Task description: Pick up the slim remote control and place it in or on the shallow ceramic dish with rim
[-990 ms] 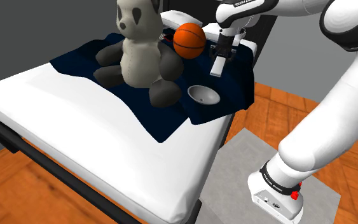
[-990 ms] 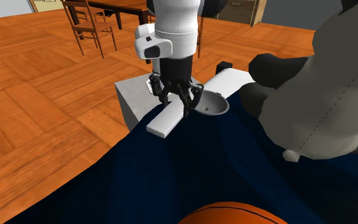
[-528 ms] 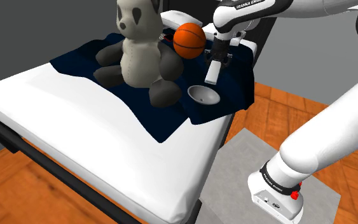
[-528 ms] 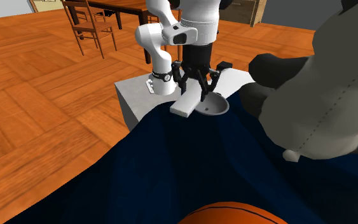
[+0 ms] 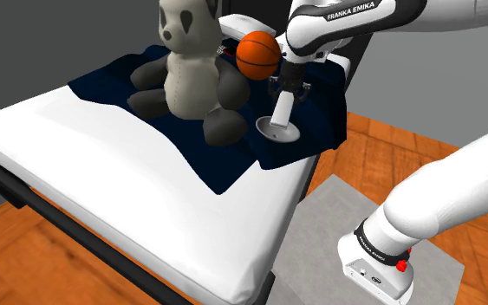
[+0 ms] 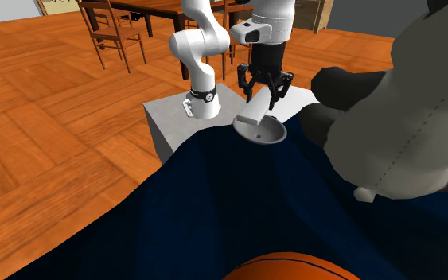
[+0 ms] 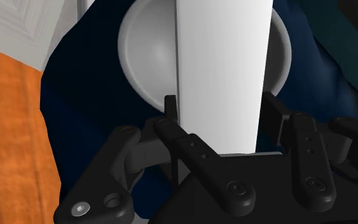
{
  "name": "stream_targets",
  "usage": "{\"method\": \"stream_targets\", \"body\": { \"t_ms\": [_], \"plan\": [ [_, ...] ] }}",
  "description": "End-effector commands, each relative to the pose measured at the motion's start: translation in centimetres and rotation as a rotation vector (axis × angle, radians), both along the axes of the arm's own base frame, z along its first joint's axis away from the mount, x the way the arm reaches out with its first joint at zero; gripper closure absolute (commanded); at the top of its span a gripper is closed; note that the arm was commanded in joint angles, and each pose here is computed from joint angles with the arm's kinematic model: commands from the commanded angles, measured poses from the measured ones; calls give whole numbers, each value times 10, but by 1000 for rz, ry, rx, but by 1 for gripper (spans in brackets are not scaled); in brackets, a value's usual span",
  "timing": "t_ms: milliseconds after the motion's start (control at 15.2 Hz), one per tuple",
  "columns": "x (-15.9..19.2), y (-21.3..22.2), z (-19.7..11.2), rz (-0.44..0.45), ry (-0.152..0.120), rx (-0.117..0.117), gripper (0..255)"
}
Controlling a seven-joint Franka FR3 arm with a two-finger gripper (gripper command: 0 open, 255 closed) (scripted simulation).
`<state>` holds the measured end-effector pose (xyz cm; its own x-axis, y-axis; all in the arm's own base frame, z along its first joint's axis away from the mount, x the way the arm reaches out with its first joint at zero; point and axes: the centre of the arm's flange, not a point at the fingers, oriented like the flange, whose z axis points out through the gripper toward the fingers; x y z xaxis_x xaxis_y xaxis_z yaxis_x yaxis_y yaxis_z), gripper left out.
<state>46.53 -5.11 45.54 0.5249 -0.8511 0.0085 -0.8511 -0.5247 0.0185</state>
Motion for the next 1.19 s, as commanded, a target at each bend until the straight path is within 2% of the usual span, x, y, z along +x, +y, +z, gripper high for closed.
{"method": "stream_targets", "body": {
  "t_ms": [0, 792, 1122],
  "plan": [
    [-3, 6, -8, -1, 0, 0, 255],
    [-3, 6, -73, -1, 0, 0, 255],
    [-3, 6, -73, -1, 0, 0, 255]
  ]
}}
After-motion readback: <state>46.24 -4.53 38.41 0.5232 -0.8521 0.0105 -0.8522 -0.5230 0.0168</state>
